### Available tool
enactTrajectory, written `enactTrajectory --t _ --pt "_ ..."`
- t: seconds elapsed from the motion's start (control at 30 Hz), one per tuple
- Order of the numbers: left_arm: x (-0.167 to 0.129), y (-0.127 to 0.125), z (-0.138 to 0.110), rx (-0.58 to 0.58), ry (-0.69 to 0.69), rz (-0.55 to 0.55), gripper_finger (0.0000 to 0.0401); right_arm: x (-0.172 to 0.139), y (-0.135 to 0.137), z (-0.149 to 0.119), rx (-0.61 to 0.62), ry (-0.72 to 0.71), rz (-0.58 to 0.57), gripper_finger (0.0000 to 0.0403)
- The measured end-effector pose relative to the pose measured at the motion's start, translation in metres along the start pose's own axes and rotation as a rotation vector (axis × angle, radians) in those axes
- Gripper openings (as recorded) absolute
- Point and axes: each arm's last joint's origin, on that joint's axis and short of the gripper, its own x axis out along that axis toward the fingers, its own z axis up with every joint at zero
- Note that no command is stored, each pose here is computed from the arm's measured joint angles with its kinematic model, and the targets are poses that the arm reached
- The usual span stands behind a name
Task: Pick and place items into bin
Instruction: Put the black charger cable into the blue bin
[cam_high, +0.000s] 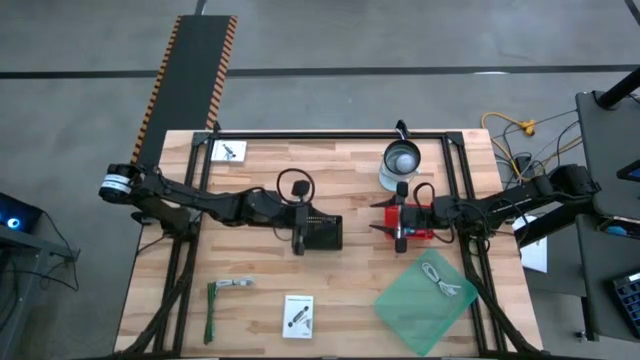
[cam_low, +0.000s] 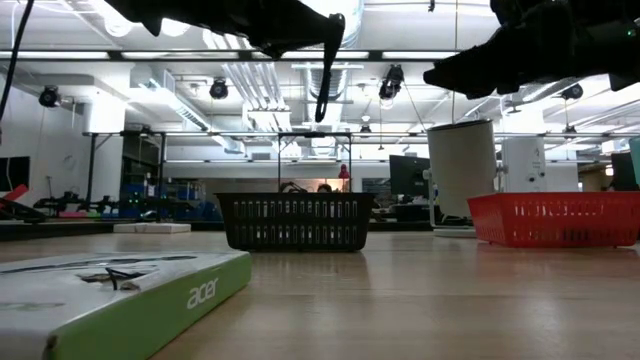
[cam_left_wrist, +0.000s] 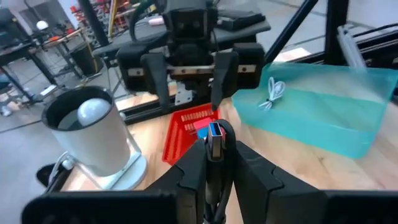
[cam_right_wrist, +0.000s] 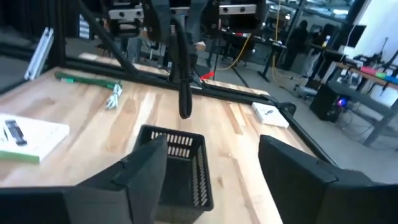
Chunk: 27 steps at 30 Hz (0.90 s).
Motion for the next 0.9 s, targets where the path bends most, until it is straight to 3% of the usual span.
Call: enactTrajectory --t 0.1,0.27,0.9 --pt "0.000 0.000 0.003 0.015 -0.034 -0.017 0.0044 0.000 0.000 0.003 0.027 -0.028 0.006 0.0252" --pt "0.000 0.001 0.005 0.016 -0.066 -0.010 0.0045 -0.001 0.002 0.009 0.031 -0.104 0.112 0.0260" --pt "0.000 0.002 0.004 0.014 -0.061 -0.007 0.0045 0.042 0.017 -0.017 -0.051 -0.283 0.069 0.0255"
